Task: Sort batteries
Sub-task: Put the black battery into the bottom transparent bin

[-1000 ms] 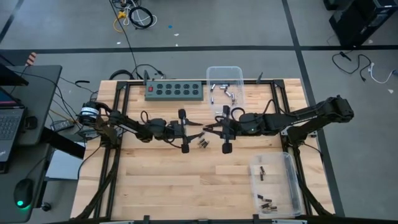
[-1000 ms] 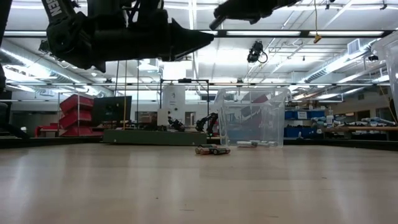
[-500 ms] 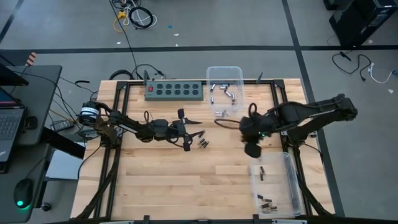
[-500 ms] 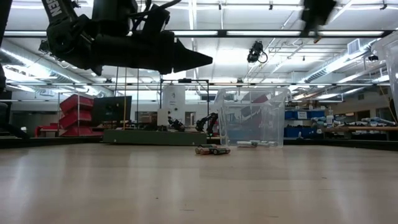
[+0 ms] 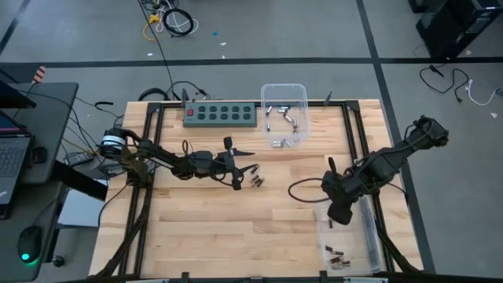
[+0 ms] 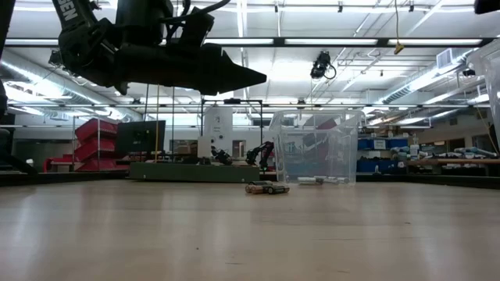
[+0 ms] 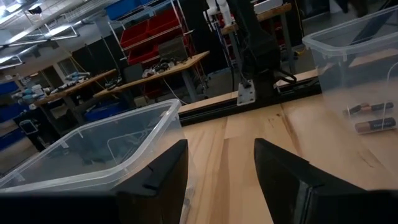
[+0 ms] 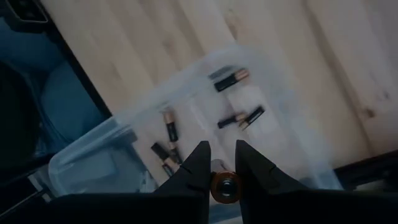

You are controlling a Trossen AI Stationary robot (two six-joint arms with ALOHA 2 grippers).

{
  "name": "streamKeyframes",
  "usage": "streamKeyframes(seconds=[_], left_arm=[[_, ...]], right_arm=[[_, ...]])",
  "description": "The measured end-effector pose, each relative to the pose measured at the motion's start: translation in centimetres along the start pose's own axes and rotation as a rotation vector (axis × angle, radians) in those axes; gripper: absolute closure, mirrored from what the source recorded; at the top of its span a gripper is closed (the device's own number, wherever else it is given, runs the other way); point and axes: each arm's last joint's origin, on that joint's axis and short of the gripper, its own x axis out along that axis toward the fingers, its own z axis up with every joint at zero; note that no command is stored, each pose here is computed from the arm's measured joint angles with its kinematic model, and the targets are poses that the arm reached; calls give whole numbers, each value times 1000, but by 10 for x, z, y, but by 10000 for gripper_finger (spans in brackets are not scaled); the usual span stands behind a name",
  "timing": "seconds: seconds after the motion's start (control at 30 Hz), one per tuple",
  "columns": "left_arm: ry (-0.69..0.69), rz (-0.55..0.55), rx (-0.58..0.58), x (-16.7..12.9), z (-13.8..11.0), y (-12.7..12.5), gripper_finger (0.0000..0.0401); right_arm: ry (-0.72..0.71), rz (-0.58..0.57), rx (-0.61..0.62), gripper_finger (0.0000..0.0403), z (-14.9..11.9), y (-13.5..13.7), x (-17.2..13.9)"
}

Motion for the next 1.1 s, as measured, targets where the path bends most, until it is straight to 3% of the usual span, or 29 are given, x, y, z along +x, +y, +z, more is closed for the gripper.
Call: streamKeyframes(seconds=[0.27, 0.53, 1.1], left_arm=[[10, -1, 2, 0, -1, 0, 219], [115, -37, 3, -1, -11, -4, 219], [223, -117, -83, -2, -26, -10, 219]], right_arm=[[-37, -12, 43, 338, -10, 6, 2], [-79, -29, 55, 333, -8, 5, 1], [-508, -189, -282, 332, 31, 1, -7]])
